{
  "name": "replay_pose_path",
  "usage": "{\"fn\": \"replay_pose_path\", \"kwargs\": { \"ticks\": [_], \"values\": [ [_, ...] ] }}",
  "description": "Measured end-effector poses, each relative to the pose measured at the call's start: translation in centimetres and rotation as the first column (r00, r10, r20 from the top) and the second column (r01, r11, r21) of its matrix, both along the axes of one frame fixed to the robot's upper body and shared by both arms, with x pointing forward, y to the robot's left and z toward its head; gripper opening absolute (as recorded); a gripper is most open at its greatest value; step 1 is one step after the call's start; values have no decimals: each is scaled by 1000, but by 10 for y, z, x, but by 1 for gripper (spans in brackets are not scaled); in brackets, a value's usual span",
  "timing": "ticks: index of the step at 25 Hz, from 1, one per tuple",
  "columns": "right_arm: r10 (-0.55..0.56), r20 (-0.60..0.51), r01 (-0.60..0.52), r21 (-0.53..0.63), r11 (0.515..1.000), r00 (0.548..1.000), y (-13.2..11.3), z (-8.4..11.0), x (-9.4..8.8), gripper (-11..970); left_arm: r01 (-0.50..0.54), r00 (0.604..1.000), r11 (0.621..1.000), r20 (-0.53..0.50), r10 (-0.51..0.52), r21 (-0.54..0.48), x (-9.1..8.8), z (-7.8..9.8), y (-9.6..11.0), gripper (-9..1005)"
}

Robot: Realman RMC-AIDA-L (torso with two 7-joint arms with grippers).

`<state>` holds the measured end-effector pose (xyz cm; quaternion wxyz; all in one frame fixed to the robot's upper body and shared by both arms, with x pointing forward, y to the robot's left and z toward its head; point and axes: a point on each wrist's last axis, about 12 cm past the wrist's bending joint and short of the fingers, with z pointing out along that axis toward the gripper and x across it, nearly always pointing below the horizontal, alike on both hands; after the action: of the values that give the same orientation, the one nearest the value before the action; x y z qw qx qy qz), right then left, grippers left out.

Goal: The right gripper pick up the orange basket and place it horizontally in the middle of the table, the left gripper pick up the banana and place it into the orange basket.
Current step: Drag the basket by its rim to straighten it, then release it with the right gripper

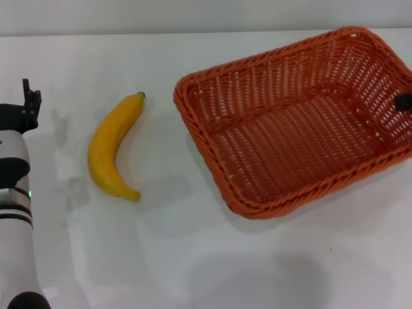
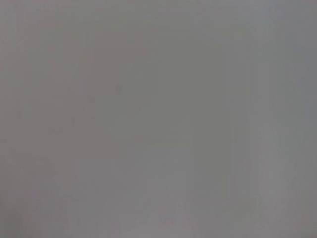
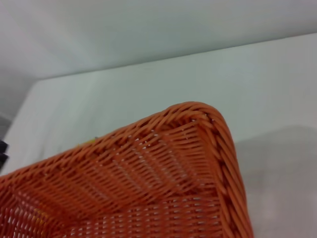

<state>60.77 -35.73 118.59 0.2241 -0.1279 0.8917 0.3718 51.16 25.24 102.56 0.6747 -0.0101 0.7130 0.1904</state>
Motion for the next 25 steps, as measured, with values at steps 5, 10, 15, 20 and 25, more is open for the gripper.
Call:
{"fn": "replay_pose_path", "kwargs": {
  "ticks": [5,10,15,20,25],
  "values": [
    [3,-2,-3,81,997,1000,10,-5,-1,164,1,1000,1000,2,-1,0,1,1,0,885],
    [16,-21,-14,114,993,1000,22,-14,-3,165,3,1000,1000,3,-3,2,2,1,-1,885],
    [-12,-17,14,112,994,1000,23,-17,-2,167,3,1000,1000,2,-3,6,2,1,0,885],
    [-75,-7,75,98,992,997,19,-25,0,168,1,1000,1000,0,-1,13,2,0,1,885],
    [-122,-1,121,87,989,993,16,-33,0,170,3,1000,1000,2,-3,15,3,1,1,885]
  ]
}}
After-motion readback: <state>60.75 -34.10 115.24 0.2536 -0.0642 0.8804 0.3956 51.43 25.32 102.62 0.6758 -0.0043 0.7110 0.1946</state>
